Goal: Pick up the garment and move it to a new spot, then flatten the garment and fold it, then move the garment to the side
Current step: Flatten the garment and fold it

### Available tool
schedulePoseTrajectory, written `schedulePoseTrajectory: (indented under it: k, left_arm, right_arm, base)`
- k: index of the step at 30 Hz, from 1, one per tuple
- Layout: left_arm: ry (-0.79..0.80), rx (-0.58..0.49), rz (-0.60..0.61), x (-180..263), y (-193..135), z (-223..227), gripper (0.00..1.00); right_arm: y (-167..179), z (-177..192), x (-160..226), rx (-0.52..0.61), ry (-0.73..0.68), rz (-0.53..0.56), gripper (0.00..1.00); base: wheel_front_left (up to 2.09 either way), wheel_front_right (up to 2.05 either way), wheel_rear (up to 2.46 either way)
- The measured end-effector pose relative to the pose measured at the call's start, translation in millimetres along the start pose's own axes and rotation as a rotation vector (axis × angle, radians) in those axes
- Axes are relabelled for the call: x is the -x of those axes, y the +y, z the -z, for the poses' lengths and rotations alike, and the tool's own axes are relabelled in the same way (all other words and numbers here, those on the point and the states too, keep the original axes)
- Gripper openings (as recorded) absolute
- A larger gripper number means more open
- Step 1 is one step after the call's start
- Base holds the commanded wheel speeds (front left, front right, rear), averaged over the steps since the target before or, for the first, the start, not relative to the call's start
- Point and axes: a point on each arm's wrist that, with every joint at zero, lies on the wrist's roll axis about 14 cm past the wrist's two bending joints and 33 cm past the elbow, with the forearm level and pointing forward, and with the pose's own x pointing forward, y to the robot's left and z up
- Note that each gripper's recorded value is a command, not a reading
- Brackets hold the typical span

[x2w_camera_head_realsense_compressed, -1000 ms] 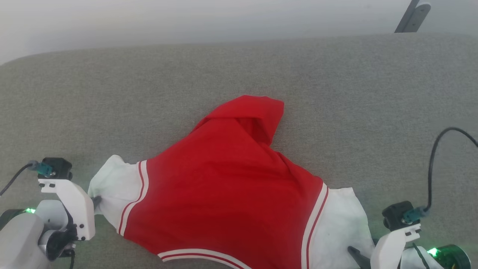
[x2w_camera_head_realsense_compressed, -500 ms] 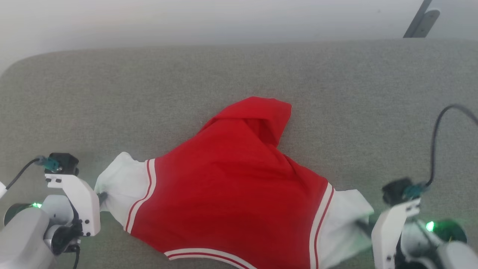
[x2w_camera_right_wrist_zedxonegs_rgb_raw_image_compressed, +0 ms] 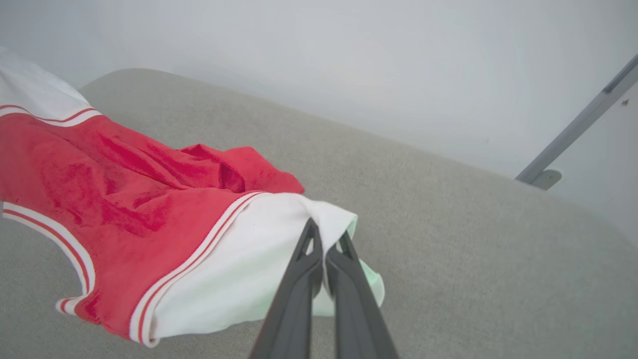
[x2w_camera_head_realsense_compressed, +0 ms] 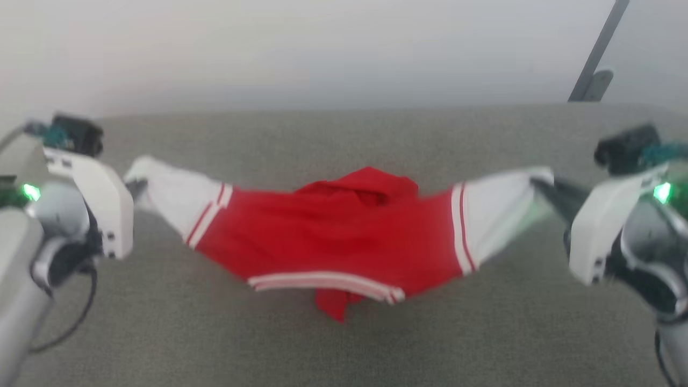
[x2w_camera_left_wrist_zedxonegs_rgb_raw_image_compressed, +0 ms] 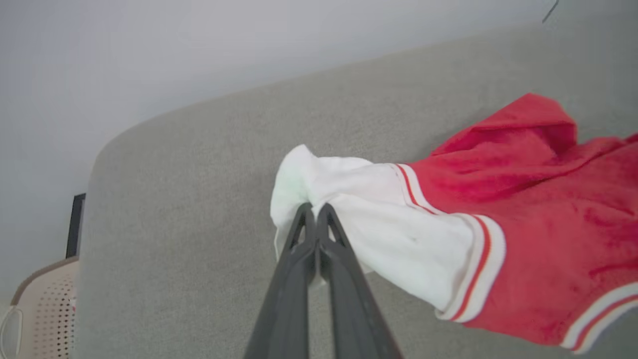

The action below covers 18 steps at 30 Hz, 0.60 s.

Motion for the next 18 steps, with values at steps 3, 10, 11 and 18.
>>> schedulePoseTrajectory:
  k: [3,10,11,18]
  left_arm:
    - [-0.079,-0.046,-0.006,16.9,-1.1,-38.4,0.00]
    - [-0.267,-0.107,-0.028,50.4,-1.9,-121.2,0.00]
    - [-0.291,-0.110,-0.032,54.0,-1.4,-130.6,0.00]
    - [-0.412,-0.126,-0.059,69.2,5.7,-181.6,0.00]
  right_arm:
    - [1.5,-44.5,5.7,0.068,-0.116,0.003,0.00]
    - [0.8,-120.0,15.7,0.170,-0.307,0.022,0.00]
    - [-0.3,-129.0,16.4,0.180,-0.331,0.027,0.00]
    - [-4.2,-176.9,13.3,0.214,-0.449,0.034,0.00]
  base:
    - [0.00,0.00,0.00]
    - [0.00,0.00,0.00]
    - [0.00,0.00,0.00]
    - [0.00,0.00,0.00]
